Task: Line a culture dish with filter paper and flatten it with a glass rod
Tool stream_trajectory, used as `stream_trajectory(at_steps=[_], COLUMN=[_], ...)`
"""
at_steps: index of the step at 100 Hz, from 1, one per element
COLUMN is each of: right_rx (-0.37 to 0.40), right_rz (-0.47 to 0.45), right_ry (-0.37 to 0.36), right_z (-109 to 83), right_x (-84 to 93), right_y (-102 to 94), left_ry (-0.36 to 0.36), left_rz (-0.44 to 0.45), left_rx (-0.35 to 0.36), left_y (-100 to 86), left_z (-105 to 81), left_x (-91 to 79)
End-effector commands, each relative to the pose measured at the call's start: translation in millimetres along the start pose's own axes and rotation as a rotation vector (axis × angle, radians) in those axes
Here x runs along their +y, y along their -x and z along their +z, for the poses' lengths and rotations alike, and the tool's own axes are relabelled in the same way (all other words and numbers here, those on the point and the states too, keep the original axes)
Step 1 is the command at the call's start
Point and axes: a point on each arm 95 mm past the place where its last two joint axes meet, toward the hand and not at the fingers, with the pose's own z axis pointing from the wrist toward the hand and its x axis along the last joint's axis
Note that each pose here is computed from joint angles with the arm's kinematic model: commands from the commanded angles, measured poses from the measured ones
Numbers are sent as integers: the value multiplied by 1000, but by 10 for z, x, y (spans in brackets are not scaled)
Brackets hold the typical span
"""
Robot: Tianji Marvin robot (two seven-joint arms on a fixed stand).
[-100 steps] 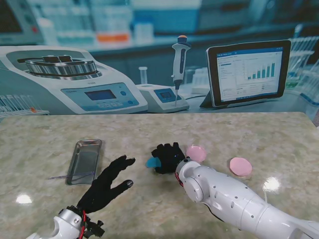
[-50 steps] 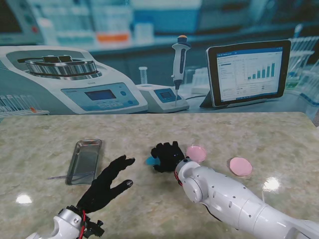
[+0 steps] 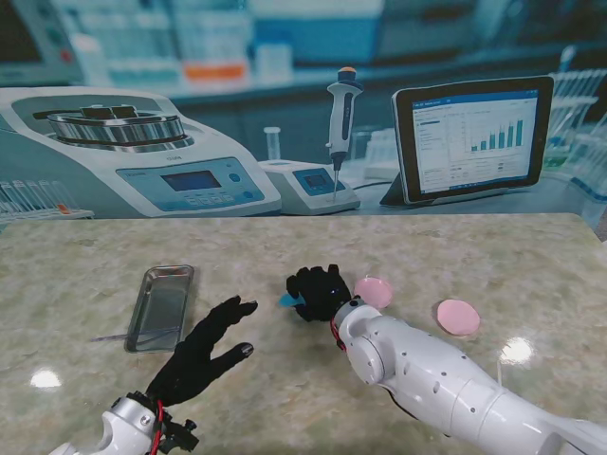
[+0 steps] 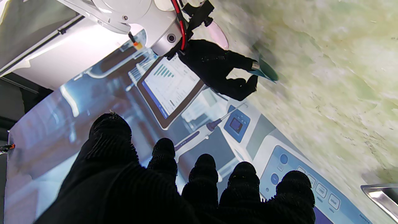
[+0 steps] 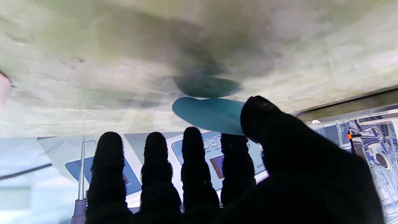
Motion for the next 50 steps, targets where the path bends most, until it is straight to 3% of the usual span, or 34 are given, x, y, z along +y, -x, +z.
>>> stream_trajectory(at_steps=[1, 50], right_rx=[1, -11], right_rz=[12, 20], right_ry=[2, 91], right_z=[-5, -32], right_x=[-30, 73], right_y=[-36, 7], left_ry=[3, -9], left_rz=[-2, 2], left_rx=[0, 3], left_y=[-7, -8], left_z=[-12, -21], left_x=[8, -6])
